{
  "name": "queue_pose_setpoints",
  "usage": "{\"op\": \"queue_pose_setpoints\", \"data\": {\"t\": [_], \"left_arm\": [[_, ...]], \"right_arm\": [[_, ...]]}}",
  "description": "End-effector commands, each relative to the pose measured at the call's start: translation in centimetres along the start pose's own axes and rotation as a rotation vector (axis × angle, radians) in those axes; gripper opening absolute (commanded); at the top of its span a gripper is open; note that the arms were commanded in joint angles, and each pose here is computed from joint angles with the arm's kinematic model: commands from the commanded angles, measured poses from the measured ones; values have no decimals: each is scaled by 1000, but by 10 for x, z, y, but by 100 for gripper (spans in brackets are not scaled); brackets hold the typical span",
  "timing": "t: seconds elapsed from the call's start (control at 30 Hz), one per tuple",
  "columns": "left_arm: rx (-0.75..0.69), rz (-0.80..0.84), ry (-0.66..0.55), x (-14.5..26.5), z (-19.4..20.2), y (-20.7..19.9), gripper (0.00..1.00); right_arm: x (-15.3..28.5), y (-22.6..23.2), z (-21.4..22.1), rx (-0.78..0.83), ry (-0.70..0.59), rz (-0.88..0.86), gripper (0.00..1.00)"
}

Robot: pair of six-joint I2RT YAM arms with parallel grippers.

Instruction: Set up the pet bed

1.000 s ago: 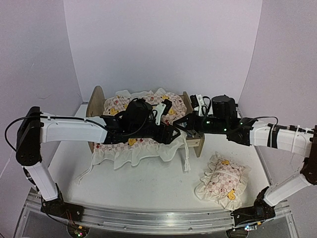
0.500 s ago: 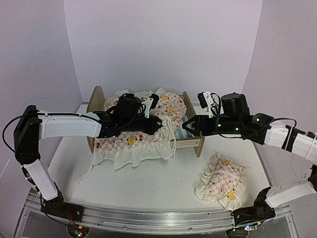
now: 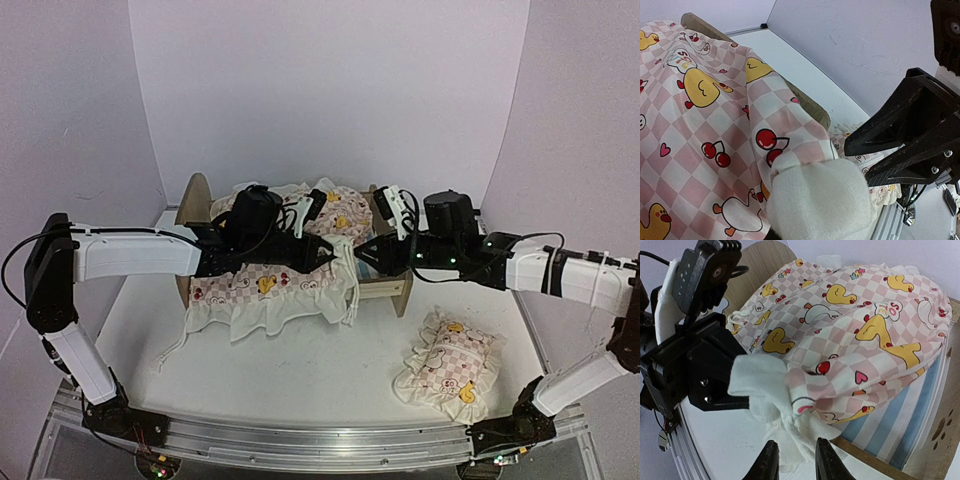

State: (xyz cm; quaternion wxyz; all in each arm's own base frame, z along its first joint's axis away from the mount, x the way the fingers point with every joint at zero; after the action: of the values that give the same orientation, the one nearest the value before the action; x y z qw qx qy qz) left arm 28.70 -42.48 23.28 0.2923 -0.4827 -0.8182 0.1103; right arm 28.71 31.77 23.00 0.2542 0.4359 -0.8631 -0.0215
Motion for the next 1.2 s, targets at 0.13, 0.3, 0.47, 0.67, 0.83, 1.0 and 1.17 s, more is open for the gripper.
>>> {"op": "queue_pose_setpoints", "data": {"t": [0.13,0.3,0.47,0.67,0.83,1.0,1.17], "left_arm": [[-22,75,-80,13,-31,-22,0],[-26,91,-78,13,-32,-26,0],[-27,92,-89,16,-36,-27,0],[-28,98,-95,18,-39,-29,0],[-26,101,-93,19,-40,-30,0],[-24,101,-93,20,-41,-30,0],[-21,92,-98,22,-42,-28,0]], "right_arm": [[-12,2,-19,52,-98,-19,22],[-23,-3,-13,51,-79,-8,21],[-30,-21,-1,69,-56,84,13],[-37,-15,10,80,-63,57,20],[-42,-3,18,68,-74,-30,29],[-48,-1,23,55,-78,-51,34],[-54,6,26,27,-91,-106,39]]}}
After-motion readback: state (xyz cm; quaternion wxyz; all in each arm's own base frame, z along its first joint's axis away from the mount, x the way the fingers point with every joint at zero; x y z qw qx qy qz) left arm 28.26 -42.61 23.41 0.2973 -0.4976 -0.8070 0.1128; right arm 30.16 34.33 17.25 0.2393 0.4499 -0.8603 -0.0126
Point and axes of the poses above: each gripper's point midway between its finger pads, its own x axis back along the fingers, its own y axis along the line the jaws close on, z = x × y, the point moved 1 cm from there along x, back along the fingers, and after that the axes turned 3 degrees about x, right-handed, at the moved point
